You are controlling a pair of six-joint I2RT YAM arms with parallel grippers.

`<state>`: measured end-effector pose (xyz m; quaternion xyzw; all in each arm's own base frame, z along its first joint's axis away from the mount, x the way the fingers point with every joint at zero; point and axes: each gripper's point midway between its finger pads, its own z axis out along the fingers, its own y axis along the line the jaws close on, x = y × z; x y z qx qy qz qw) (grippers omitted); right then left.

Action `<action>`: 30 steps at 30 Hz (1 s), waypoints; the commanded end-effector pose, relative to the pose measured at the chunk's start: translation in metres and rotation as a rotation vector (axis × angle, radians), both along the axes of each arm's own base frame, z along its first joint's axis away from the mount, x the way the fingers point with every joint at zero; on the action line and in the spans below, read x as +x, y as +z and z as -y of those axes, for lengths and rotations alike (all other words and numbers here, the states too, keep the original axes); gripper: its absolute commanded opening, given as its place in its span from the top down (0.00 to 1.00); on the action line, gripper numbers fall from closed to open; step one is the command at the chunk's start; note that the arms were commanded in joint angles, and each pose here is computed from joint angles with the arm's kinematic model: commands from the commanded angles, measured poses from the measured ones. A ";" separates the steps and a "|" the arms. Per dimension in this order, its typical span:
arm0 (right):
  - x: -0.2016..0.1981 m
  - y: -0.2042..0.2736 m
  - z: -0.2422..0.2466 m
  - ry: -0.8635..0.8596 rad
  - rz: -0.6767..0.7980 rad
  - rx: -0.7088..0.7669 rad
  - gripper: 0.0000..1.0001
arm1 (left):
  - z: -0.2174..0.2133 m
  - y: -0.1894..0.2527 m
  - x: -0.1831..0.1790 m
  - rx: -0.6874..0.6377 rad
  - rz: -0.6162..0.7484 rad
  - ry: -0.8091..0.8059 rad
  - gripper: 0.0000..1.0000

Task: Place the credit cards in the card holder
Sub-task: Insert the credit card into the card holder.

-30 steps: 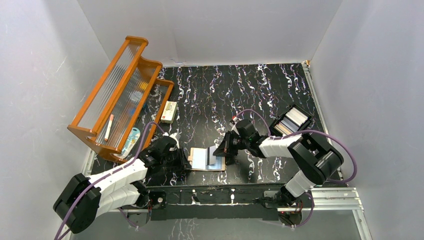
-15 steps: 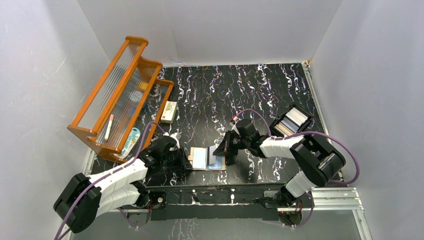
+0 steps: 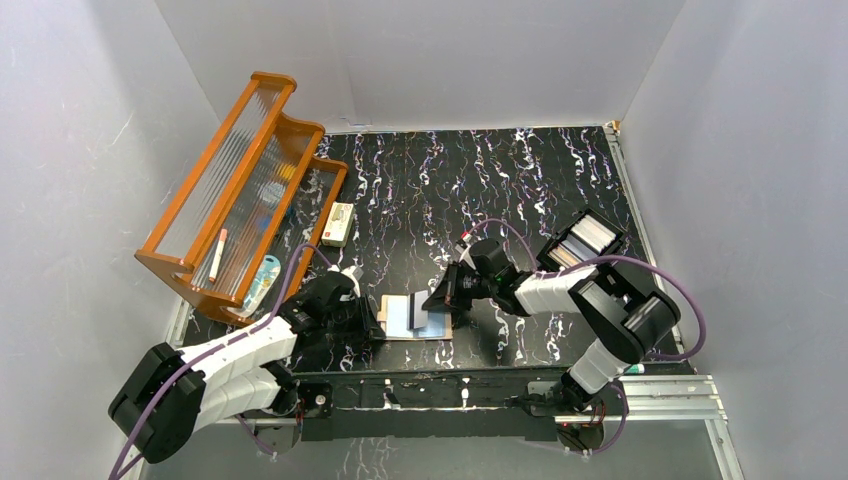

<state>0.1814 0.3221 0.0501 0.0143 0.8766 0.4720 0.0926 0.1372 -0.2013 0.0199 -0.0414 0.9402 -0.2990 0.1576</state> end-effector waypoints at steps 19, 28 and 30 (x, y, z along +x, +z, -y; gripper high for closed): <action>-0.018 -0.014 -0.014 0.057 -0.005 0.025 0.97 | 0.002 0.004 0.002 -0.008 0.009 -0.015 0.90; -0.009 -0.008 -0.004 0.005 0.054 -0.034 1.00 | -0.001 0.001 0.000 0.007 0.005 -0.012 0.89; -0.006 -0.006 -0.001 -0.011 0.069 -0.039 1.00 | -0.002 0.000 -0.001 0.009 0.002 -0.010 0.89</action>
